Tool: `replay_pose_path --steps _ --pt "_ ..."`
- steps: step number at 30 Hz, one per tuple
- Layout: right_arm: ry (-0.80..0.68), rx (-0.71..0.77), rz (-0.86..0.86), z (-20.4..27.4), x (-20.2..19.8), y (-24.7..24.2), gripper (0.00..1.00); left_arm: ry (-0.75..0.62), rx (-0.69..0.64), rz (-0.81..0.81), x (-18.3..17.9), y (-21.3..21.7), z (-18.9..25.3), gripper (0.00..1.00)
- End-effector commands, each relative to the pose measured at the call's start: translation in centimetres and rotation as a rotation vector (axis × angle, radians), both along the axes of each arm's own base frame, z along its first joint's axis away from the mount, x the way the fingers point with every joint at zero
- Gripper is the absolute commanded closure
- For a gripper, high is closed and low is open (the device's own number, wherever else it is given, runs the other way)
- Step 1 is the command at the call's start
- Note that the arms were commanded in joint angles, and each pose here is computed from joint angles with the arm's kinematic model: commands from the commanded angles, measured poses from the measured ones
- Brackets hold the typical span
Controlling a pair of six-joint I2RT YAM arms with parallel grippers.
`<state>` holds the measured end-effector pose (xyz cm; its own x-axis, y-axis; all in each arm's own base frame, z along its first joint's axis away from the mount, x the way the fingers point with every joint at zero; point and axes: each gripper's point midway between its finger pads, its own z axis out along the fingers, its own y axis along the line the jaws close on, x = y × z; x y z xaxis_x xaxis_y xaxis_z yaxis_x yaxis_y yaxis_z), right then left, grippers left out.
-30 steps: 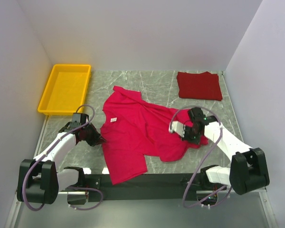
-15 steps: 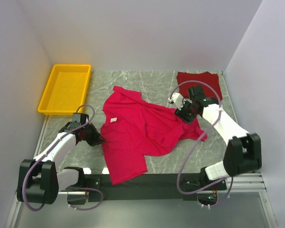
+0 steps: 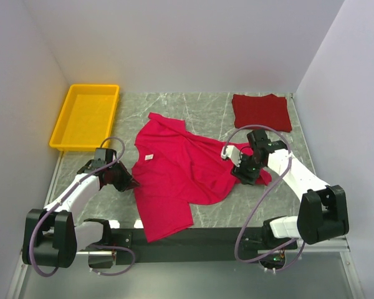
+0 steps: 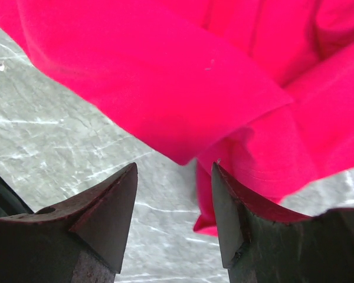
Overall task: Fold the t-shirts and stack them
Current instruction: Flatten the tshirt out
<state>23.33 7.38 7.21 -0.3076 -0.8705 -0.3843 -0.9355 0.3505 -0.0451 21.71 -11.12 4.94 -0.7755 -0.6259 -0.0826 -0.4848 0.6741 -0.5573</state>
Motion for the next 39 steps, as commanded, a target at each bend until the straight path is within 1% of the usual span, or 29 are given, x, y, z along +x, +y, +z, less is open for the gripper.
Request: replay_pose_path --steps 1,3,8,11,12,14,15,16,17,18,20,21,22,24,25,27,28,31,35,36,37,39 --pt "-0.007 0.035 -0.017 -0.3 0.4 0.8 0.39 -0.042 -0.012 -0.022 0.3 -0.3 0.6 0.99" --pt "0.008 0.061 -0.048 -0.5 0.6 1.5 0.39 -0.041 -0.013 -0.02 0.3 -0.3 0.5 0.99" --pt "-0.05 0.101 -0.181 -0.7 3.4 2.5 0.43 -0.042 -0.013 -0.015 0.3 -0.3 0.7 0.99" --pt "-0.046 0.11 -0.22 -0.7 3.8 2.7 0.58 -0.047 -0.013 -0.011 0.3 -0.3 0.8 0.99" --pt "-0.051 0.103 -0.219 -0.6 3.8 2.6 0.72 -0.047 -0.014 -0.01 0.3 -0.3 0.8 0.99" --pt "-0.048 0.073 -0.203 -0.3 3.2 2.1 0.87 -0.043 -0.011 -0.011 0.2 -0.2 0.8 0.99" --pt "-0.059 0.046 -0.167 0.0 2.9 1.6 0.97 -0.046 -0.011 -0.012 0.2 -0.2 1.0 0.99" --pt "-0.055 0.008 -0.146 0.8 2.1 0.8 1.0 -0.047 -0.008 -0.01 0.2 -0.2 1.0 0.99" --pt "-0.045 -0.017 -0.105 1.3 1.3 0.3 1.0 -0.046 -0.008 -0.012 0.1 -0.2 1.0 0.99" --pt "-0.051 -0.049 -0.013 1.9 0.7 -0.2 1.0 -0.047 -0.01 -0.011 0.1 -0.2 1.1 0.99" --pt "-0.005 -0.065 0.079 3.9 -1.9 -0.7 1.0 -0.048 -0.012 -0.013 0.1 -0.3 1.1 0.99" --pt "0.0 -0.075 0.183 4.6 -2.9 -0.9 1.0 -0.048 -0.012 -0.014 0.2 -0.3 1.1 0.99" --pt "0.031 -0.073 0.223 5.8 -4.7 -1.2 1.0 -0.047 -0.01 -0.013 0.2 -0.2 1.0 0.99" --pt "0.043 -0.087 0.327 6.3 -6.2 -1.3 1.0 -0.042 -0.01 -0.013 0.2 -0.2 0.9 0.99" --pt "0.077 -0.099 0.352 6.5 -7.5 -1.6 1.0 -0.045 -0.011 -0.015 0.3 -0.3 0.9 0.99" --pt "0.131 -0.138 0.424 5.9 -9.0 -1.7 1.0 -0.043 -0.011 -0.017 0.3 -0.3 0.8 0.99" --pt "0.205 -0.16 0.431 5.1 -10.4 -1.9 1.0 -0.039 -0.01 -0.016 0.3 -0.3 0.7 0.99" --pt "0.293 -0.201 0.526 3.3 -12.8 -1.6 1.0 -0.037 -0.009 -0.02 0.3 -0.3 0.6 0.99" --pt "0.355 -0.157 0.609 3.2 -14.1 0.8 1.0 -0.031 -0.007 -0.023 0.2 -0.3 0.6 1.0" --pt "0.366 -0.166 0.635 3.1 -14.3 1.1 1.0 -0.033 -0.006 -0.025 0.3 -0.3 0.6 0.99" --pt "0.368 -0.185 0.703 3.0 -15.0 1.6 1.0 -0.031 -0.005 -0.026 0.2 -0.3 0.6 0.99" --pt "0.403 -0.217 0.739 2.5 -16.0 1.7 1.0 -0.029 -0.007 -0.03 0.2 -0.3 0.5 0.99"
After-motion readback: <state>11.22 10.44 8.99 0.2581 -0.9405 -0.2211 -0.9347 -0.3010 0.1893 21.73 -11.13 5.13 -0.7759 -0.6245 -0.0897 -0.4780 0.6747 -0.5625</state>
